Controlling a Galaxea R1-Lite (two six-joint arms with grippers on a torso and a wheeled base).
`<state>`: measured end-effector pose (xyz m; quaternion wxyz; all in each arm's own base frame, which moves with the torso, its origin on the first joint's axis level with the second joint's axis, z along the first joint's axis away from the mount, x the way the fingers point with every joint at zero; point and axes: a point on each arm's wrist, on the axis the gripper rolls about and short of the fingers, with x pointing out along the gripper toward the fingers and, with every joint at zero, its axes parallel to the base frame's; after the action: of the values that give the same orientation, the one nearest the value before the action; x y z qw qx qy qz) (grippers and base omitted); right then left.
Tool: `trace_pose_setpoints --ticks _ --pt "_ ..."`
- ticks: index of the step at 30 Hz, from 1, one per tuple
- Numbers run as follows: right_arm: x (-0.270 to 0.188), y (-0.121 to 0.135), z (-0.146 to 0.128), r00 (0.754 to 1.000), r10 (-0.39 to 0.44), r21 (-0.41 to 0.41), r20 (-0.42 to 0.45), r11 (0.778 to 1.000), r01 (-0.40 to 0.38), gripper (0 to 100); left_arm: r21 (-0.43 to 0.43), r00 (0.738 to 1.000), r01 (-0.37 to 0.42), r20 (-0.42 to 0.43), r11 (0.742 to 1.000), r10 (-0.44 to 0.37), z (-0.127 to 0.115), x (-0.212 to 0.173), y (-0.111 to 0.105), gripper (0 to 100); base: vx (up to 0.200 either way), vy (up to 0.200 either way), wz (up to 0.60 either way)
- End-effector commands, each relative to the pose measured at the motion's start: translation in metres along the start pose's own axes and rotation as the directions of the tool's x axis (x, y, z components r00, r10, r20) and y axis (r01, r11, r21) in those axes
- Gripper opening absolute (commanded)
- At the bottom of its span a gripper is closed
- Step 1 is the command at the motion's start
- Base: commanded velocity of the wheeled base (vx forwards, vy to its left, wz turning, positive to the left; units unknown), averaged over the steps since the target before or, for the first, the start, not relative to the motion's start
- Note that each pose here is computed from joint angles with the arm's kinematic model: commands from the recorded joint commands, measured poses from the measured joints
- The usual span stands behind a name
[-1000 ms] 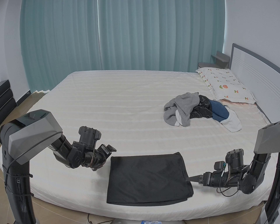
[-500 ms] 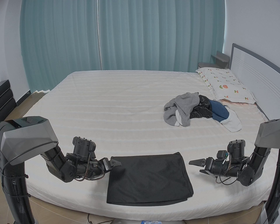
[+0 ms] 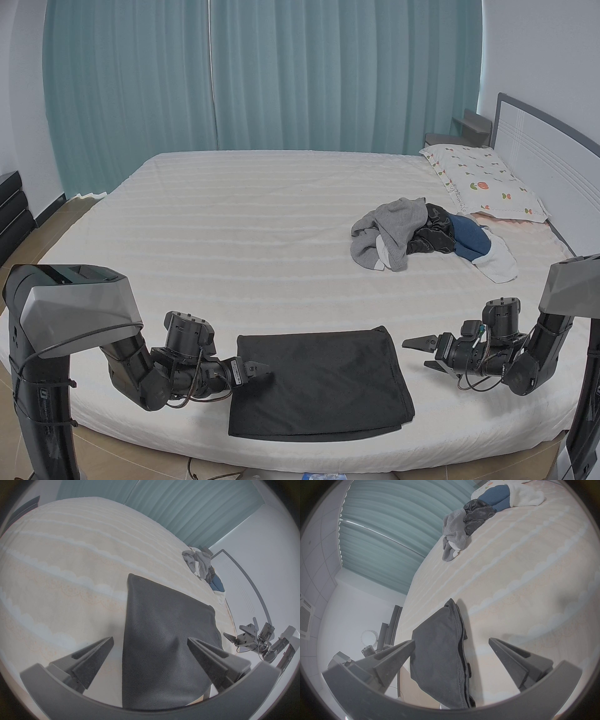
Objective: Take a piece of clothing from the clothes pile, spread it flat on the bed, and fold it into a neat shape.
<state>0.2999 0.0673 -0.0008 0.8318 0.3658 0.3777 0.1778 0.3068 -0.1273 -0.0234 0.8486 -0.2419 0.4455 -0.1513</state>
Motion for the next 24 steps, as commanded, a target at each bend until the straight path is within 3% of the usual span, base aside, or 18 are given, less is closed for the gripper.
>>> trace_pose_setpoints --ticks 1,2,3,24 --pt "0.0009 0.0003 0.0001 1.000 0.002 -0.001 0.000 1.000 -0.002 100 -0.005 1.000 -0.006 -0.008 1.000 0.006 -0.0016 0.0026 0.0013 100 0.000 0.000 0.00" --pt "0.0009 0.0003 0.0001 1.000 0.002 -0.001 0.000 1.000 -0.002 100 -0.005 1.000 -0.006 -0.008 1.000 0.006 -0.0016 0.0026 0.0013 100 0.000 0.000 0.00" --pt "0.0009 0.0002 0.0000 1.000 0.001 -0.001 -0.001 1.000 -0.001 100 -0.006 1.000 -0.006 -0.008 1.000 0.006 -0.0016 0.0026 0.0013 0 0.000 0.000 0.00" --pt "-0.0011 -0.0029 0.0029 1.000 -0.006 0.007 0.010 1.000 0.006 100 -0.007 1.000 0.000 0.006 1.000 0.000 -0.0016 -0.0002 0.0006 0 0.000 0.000 0.00"
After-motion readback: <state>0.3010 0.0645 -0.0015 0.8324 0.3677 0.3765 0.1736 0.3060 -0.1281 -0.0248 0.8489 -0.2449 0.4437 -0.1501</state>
